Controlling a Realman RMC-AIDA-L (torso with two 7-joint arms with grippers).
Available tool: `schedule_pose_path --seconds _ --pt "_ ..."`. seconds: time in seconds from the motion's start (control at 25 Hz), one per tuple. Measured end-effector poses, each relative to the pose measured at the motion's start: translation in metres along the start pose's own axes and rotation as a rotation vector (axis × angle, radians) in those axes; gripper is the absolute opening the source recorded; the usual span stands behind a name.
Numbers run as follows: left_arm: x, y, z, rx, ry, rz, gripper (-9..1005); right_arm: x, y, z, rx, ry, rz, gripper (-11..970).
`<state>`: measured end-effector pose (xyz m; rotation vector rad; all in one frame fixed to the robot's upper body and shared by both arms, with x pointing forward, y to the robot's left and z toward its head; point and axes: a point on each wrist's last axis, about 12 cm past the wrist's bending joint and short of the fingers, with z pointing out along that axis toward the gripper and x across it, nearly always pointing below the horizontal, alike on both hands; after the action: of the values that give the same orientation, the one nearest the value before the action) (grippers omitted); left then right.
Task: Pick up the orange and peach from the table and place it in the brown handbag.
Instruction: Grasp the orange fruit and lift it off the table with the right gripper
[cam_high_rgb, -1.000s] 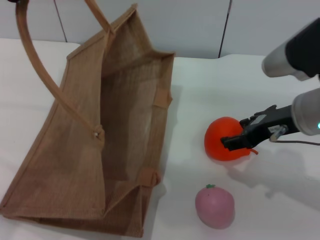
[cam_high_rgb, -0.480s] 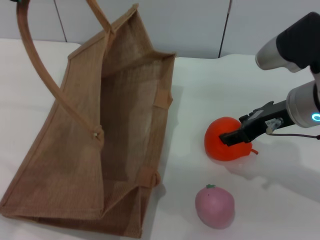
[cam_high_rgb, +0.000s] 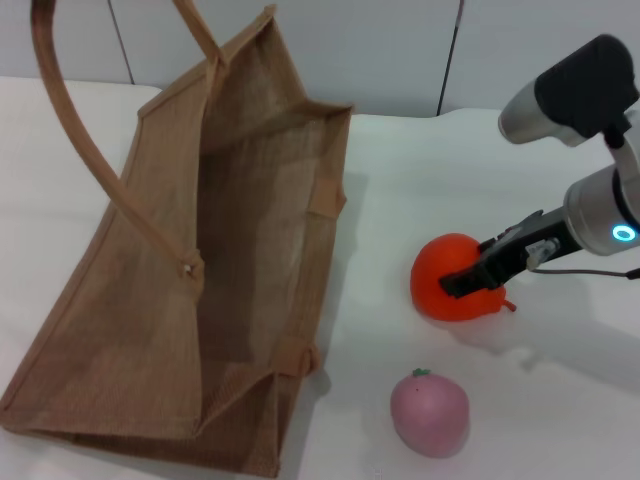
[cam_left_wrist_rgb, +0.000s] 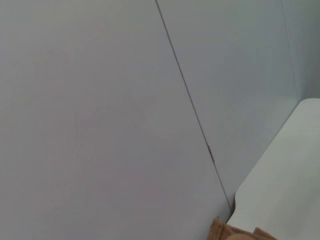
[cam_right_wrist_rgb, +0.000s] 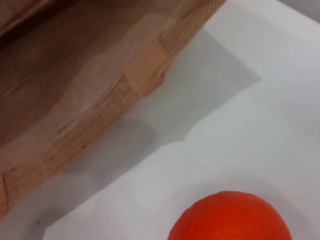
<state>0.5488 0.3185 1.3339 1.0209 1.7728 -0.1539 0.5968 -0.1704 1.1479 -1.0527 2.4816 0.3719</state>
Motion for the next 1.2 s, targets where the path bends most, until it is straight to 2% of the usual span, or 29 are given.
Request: schedule_pose_path --seconds 0.36,0.68,1.2 --pt "-0.001 0.0 0.0 0.002 0.0 0.001 141 -0.001 -0.01 -0.002 0.009 -0.008 0.02 770" --pt "0.0 0.0 0.002 0.008 -0.001 0.0 144 0.0 -0.011 0.01 -0.007 0.047 0.006 768" --pt "-0.003 -0.002 0.005 0.02 0.001 0.014 147 -0.001 -0.017 0.006 -0.015 0.033 0.044 748"
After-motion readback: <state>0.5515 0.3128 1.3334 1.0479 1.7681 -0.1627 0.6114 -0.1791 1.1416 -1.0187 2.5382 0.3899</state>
